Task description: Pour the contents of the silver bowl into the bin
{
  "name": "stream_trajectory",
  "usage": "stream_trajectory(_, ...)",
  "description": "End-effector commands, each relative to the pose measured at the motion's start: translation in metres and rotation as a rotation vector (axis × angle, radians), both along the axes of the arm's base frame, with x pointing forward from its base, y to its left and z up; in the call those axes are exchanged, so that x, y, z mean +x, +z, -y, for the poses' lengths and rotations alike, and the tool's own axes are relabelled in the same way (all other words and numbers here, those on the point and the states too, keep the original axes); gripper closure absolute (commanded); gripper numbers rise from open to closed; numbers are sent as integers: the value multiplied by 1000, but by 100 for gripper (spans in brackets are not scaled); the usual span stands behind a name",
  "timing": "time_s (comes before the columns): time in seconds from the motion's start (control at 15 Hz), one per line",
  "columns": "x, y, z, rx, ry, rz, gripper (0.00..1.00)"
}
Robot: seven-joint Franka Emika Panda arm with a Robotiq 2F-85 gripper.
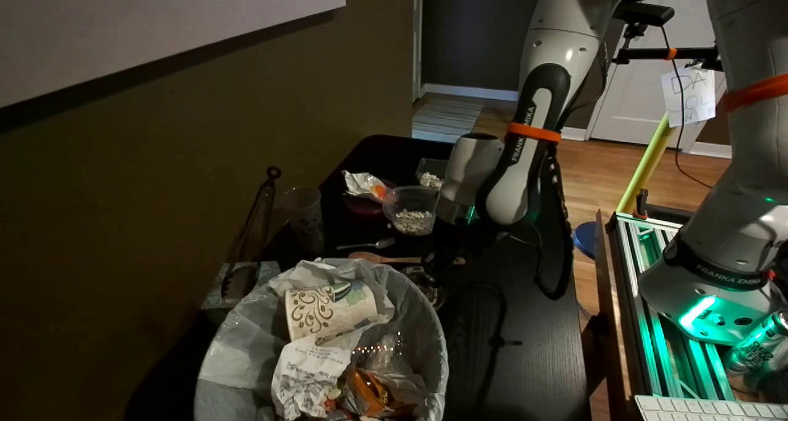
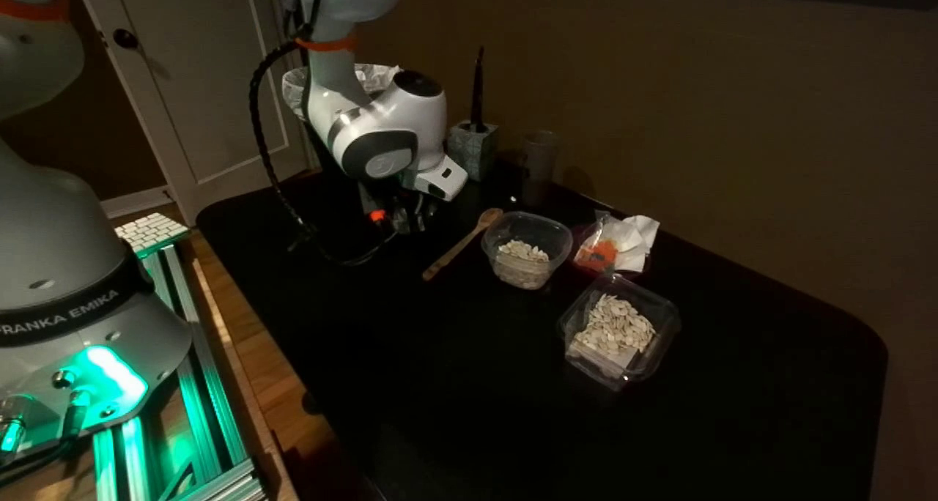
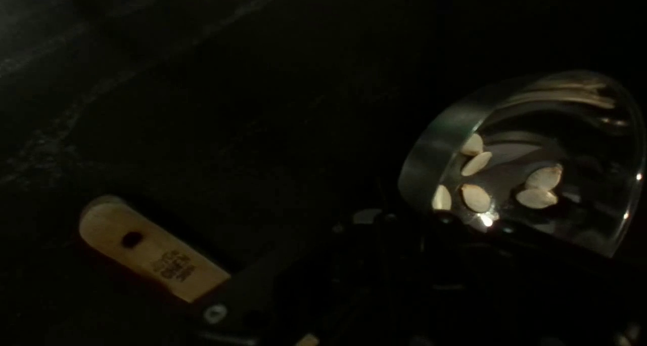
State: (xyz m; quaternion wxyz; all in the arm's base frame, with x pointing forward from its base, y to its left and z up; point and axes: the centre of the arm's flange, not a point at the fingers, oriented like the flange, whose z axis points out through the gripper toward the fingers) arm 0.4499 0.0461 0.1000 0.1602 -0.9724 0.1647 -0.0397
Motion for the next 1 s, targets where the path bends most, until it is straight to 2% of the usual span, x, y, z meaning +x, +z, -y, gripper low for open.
stream_trajectory(0.0,17,-17,14,78,3,-54,69)
stream_trajectory(0.07,18,-17,15,90,14,-57,69)
stream_trajectory(0.13,19,-14,15,95,30,-63,64)
stream_trajectory(0.33,14,13,12,67,85,-50,39)
stream_trajectory(0.47,6,44,9,40,117,11,26)
stream_trajectory(0.67,-8,94,1,-48,158,145,2)
stream_trajectory(0.8,-13,115,-2,-75,177,237,0)
stream_trajectory(0.87,12,82,-8,-40,161,178,5)
stream_trajectory(0.93,8,92,-10,-58,171,207,0)
